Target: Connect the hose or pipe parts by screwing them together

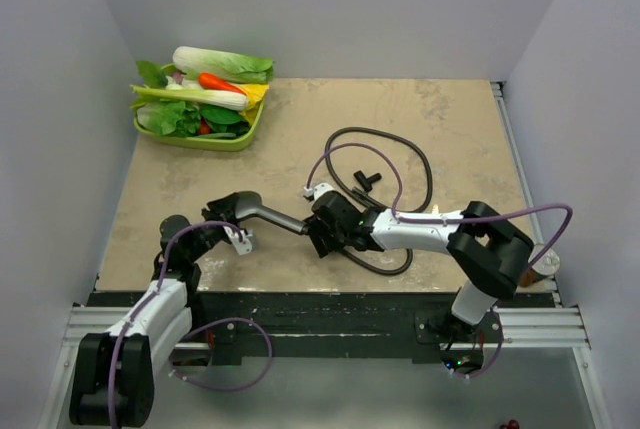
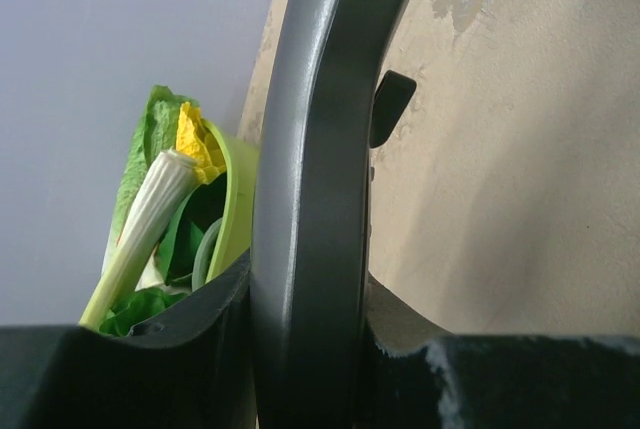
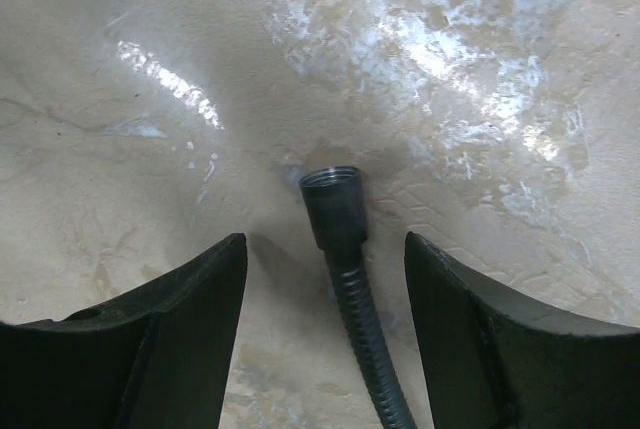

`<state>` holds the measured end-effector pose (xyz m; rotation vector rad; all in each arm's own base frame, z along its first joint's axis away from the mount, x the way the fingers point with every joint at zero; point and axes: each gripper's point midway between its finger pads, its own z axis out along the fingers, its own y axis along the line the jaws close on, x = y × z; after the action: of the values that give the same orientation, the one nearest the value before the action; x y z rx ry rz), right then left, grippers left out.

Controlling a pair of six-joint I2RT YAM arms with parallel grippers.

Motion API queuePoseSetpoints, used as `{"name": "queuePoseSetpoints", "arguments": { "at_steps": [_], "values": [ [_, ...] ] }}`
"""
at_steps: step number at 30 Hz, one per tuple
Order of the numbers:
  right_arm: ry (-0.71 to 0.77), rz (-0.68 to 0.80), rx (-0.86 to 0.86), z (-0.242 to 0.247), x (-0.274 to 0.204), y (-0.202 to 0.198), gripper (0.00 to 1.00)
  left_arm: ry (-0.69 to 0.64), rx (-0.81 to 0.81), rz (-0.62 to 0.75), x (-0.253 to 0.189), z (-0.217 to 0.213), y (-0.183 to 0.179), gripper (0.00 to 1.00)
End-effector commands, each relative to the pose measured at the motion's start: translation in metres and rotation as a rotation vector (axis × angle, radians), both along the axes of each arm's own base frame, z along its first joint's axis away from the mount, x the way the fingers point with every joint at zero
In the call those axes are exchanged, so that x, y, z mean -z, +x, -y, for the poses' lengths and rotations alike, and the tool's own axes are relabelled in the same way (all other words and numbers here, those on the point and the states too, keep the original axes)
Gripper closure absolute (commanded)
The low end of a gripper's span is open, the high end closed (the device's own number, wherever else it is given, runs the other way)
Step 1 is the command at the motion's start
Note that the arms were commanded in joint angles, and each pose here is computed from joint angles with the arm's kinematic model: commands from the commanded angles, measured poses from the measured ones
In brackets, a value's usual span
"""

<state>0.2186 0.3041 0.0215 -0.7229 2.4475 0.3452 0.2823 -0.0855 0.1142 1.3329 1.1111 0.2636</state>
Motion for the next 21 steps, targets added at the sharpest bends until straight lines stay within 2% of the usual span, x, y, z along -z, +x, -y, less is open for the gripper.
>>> {"name": "queuePoseSetpoints", "arguments": {
  "at_steps": [1, 6, 14, 21],
  "values": [
    [0.032, 0.142, 0.060, 0.007, -0.023, 0.023, 0.34, 0.006, 0.052, 0.148, -0.030, 0.007, 0.002, 1.00],
    [0.106, 0.177, 0.072, 0.006, -0.026, 0.022, 0.37, 0.010, 0.059, 0.139, -0.025, 0.008, 0.001, 1.00],
    [0.072, 0.135, 0.034, 0.004, 0.005, 0.017, 0.42, 0.011, 0.089, 0.137, -0.027, 0.013, 0.002, 1.00],
    [0.121, 0.145, 0.022, 0.004, 0.007, 0.012, 0.66, 0.007, 0.082, 0.118, -0.028, 0.012, 0.007, 1.00]
  ]
}}
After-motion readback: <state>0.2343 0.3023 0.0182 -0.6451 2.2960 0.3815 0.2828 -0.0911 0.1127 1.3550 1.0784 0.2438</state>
